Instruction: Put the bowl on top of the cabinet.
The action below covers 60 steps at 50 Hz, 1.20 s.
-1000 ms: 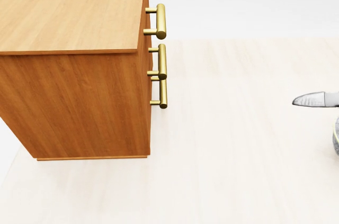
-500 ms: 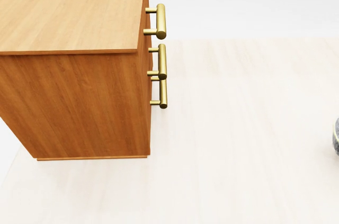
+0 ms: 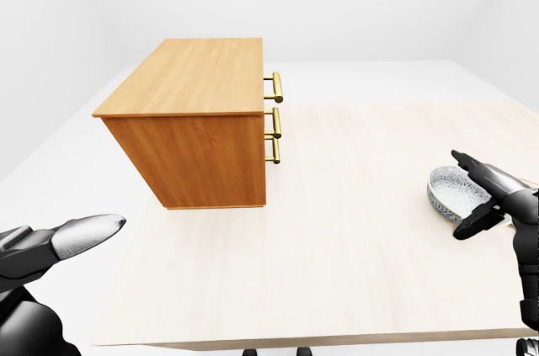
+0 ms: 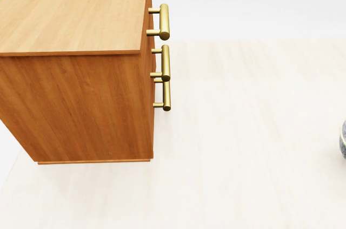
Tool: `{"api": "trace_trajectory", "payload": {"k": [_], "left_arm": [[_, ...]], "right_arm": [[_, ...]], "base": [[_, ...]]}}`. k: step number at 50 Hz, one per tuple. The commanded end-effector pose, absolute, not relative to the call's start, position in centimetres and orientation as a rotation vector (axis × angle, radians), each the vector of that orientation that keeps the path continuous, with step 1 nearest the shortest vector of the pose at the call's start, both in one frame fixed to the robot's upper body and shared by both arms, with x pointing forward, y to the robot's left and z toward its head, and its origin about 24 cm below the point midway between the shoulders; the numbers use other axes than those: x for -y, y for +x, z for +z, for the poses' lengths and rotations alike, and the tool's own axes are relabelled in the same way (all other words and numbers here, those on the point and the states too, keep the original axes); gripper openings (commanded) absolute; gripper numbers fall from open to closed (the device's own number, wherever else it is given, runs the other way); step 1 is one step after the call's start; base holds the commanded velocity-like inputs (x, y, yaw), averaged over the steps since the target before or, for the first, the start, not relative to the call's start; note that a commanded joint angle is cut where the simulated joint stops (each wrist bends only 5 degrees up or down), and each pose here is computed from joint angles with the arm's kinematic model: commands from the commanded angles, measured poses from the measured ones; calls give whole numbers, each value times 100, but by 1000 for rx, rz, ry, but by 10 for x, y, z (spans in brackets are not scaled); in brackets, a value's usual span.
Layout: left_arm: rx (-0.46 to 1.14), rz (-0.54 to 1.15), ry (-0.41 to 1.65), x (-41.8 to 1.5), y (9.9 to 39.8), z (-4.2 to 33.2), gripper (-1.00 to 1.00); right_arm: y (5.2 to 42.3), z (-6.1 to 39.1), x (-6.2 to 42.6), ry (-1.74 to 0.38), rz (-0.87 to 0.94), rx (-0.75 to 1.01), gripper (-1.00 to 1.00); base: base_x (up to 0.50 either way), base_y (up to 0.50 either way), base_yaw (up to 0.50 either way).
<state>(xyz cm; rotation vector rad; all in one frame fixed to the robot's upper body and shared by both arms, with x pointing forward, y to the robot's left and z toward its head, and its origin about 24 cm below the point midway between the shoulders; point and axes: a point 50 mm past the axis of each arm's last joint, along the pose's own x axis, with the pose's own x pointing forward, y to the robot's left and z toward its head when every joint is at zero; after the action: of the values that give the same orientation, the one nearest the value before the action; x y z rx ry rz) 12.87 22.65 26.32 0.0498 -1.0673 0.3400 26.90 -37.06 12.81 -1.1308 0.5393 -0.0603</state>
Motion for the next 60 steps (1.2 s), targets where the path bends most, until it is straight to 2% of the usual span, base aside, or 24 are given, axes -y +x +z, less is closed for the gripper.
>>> {"api": "trace_trajectory", "payload": {"k": [1,27,48,49,50,52,53,60], "left_arm": [[1065,340,51,-226,129,263,100],[1059,343,68,-225,129,261,100],[1062,339,57,-226,129,262,100],[1062,339,57,-226,129,262,100],[1062,339,56,-226,129,262,100],[1061,337,52,-226,129,262,100],[1060,336,52,-226,129,262,100],[1059,336,47,-226,129,262,100]], "right_arm": [[265,101,380,-1096,-64,-639,100],[249,50,399,-995,-116,-805,100],[243,35,402,-952,-123,-861,100],[243,35,402,-951,-123,-860,54],[243,34,402,-950,-123,-860,25],[243,33,402,-949,-121,-860,-69],[243,33,402,-948,-121,-859,-97],[244,33,402,-940,-119,-850,-100]], "base": [[0,0,0],[0,0,0],[0,0,0],[0,0,0],[0,0,0],[0,0,0],[0,0,0],[0,0,0]]}}
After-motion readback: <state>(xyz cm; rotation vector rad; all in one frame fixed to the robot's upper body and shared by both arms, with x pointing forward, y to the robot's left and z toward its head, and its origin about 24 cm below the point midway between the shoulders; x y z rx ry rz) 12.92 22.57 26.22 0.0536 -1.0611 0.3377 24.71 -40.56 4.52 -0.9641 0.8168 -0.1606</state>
